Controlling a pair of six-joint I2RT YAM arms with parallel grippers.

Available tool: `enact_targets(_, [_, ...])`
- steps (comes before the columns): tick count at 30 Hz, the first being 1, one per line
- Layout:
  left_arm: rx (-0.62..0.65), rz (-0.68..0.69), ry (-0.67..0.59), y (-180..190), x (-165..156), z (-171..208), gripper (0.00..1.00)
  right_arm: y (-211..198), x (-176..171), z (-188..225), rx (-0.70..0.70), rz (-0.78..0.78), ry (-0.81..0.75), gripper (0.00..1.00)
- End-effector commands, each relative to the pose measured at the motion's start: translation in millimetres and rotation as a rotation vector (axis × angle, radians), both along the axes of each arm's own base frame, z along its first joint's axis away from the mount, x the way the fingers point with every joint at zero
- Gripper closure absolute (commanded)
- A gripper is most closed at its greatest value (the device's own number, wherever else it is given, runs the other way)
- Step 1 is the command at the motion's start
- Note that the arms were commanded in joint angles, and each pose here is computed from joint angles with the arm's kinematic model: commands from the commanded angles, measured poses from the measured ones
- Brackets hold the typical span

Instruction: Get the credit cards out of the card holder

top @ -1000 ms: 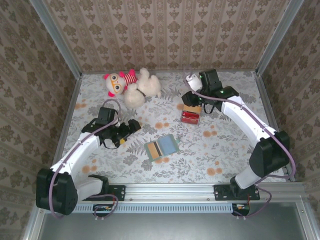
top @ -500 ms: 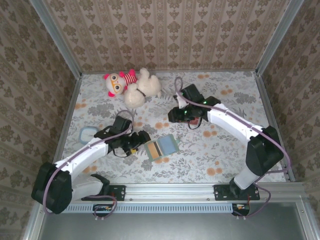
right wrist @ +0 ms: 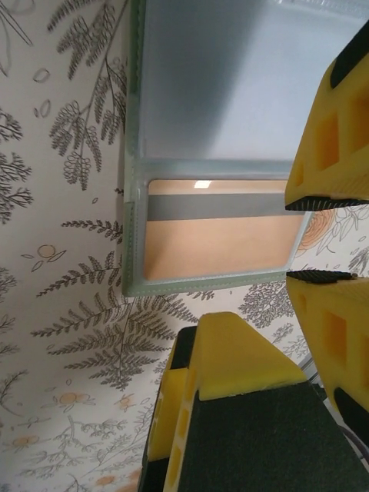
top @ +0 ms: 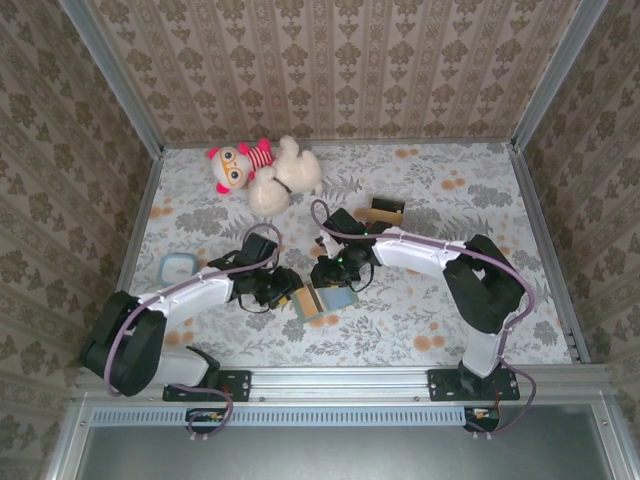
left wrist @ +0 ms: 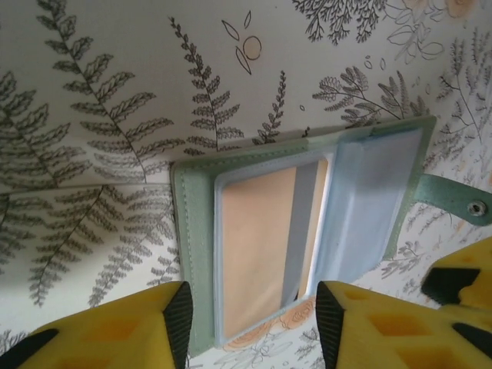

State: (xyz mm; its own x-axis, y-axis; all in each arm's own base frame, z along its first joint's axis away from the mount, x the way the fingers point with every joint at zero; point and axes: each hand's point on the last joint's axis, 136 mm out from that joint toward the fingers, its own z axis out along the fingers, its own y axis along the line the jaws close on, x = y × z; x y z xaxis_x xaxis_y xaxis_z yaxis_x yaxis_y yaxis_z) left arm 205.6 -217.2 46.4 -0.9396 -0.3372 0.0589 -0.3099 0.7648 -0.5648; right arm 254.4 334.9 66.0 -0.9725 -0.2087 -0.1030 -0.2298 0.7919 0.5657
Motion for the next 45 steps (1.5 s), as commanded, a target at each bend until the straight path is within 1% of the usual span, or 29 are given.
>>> enact_targets(1, [-0.024,-0.017,0.0,-9.4,1.9,-1.2,0.61,5.2,-8.2,-17.6,0.0,-0.013,0.068,0.7])
enact_targets(4, [-0.021,-0.026,-0.002,-11.3,4.2,-2.8,0.66,4.3,-10.9,-27.6,-0.019,-0.012,0.088,0.71])
enact_targets(7, [-0.01,-0.024,0.001,-10.0,3.6,-6.0,0.68,1.5,-10.8,-33.5,-0.041,-0.014,0.091,0.72])
enact_targets(9, [-0.004,-0.022,0.004,-8.8,2.7,-9.2,0.7,-0.9,-11.0,-38.6,-0.058,-0.017,0.094,0.74])
enact_targets(13, [-0.009,-0.024,0.013,-10.6,2.2,-12.7,0.74,-5.6,-12.0,-48.7,-0.089,-0.026,0.106,0.84])
enact_targets(15, [-0.007,-0.029,0.007,-10.6,2.1,-12.7,0.75,-7.4,-11.8,-50.9,-0.103,-0.03,0.104,0.85])
enact_targets(19, [0.023,-0.032,0.021,-5.8,-1.4,-18.3,0.76,-10.1,-11.1,-55.1,-0.123,-0.031,0.103,0.85])
enact_targets(32, [0.026,-0.048,0.044,-8.7,-4.3,-26.8,0.8,-12.0,-14.1,-65.6,-0.142,-0.024,0.13,0.79])
enact_targets(34, [0.029,-0.048,0.047,-8.5,-4.6,-27.6,0.81,-12.0,-14.6,-67.1,-0.144,-0.024,0.134,0.79])
enact_targets(36, [0.031,-0.05,0.05,-8.3,-5.6,-28.6,0.82,-11.5,-15.5,-68.4,-0.142,-0.022,0.14,0.82])
enact_targets(39, [0.036,-0.053,0.056,-8.1,-7.4,-30.9,0.83,-5.5,-16.7,-66.8,-0.106,-0.015,0.151,0.83])
enact_targets(45, [0.044,-0.057,0.06,-7.9,-8.8,-31.9,0.84,8.4,-17.3,-60.5,-0.002,0.004,0.176,0.82])
